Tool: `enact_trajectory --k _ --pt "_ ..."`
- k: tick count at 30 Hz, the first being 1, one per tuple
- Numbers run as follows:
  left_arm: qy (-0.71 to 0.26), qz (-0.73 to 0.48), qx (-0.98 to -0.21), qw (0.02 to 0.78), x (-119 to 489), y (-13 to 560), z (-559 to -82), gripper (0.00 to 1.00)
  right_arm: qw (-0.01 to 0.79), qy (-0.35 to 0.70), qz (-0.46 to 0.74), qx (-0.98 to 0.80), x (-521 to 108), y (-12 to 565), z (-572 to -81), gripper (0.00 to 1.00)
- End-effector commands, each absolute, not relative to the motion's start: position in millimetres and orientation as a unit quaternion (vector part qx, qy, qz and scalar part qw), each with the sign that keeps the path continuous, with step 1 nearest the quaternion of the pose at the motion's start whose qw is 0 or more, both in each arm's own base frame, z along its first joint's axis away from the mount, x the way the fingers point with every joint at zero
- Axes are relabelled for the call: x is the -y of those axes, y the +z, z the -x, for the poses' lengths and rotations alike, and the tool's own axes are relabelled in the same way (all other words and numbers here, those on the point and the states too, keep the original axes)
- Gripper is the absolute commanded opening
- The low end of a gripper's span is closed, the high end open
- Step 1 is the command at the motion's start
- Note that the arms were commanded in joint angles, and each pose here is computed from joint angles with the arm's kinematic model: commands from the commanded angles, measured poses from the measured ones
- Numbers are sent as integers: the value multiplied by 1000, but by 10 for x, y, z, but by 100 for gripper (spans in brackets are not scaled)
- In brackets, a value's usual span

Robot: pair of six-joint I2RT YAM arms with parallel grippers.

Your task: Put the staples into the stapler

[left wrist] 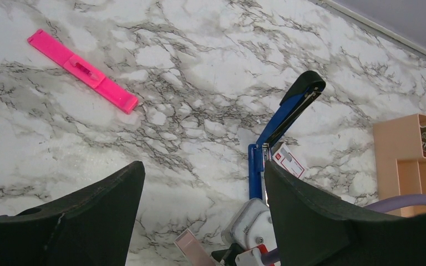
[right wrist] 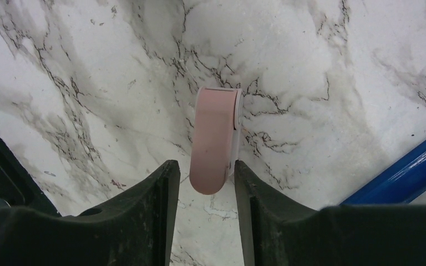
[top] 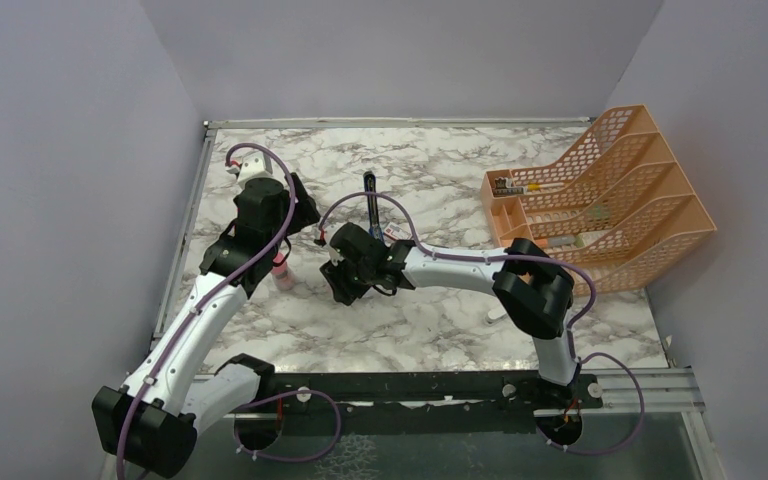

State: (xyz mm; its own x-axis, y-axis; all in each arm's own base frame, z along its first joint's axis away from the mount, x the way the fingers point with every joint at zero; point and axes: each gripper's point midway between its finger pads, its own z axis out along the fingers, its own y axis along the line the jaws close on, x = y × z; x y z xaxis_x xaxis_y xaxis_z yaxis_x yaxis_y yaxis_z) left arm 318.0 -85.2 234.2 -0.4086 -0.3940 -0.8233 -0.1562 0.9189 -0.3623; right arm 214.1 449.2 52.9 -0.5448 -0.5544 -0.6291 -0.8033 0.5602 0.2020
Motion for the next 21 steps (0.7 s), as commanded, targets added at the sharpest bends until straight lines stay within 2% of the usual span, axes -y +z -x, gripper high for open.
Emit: enact_trajectory --k 1,4,7,15,17,18,21 --pt "-121 168 -831 517 858 2341 -3187 80 260 241 397 -847 -4528 521 -2138 44" --pt "-123 170 -833 512 872 2313 -3188 81 257 238 393 -850 -4494 489 -2124 42" --pt "-126 172 -834 509 884 2290 -3187 83 254 234 389 -854 -4462 464 -2115 36" --pt "-121 179 -835 506 862 2266 -3183 87 254 229 382 -859 -4435 410 -2120 40" --pt "-122 179 -836 505 867 2260 -3183 87 257 230 380 -858 -4441 415 -2128 36" --pt "-122 180 -836 504 868 2256 -3181 87 258 229 378 -859 -4439 420 -2134 30" --pt "-123 187 -833 505 850 2290 -3160 87 269 229 357 -865 -4420 486 -2167 24"
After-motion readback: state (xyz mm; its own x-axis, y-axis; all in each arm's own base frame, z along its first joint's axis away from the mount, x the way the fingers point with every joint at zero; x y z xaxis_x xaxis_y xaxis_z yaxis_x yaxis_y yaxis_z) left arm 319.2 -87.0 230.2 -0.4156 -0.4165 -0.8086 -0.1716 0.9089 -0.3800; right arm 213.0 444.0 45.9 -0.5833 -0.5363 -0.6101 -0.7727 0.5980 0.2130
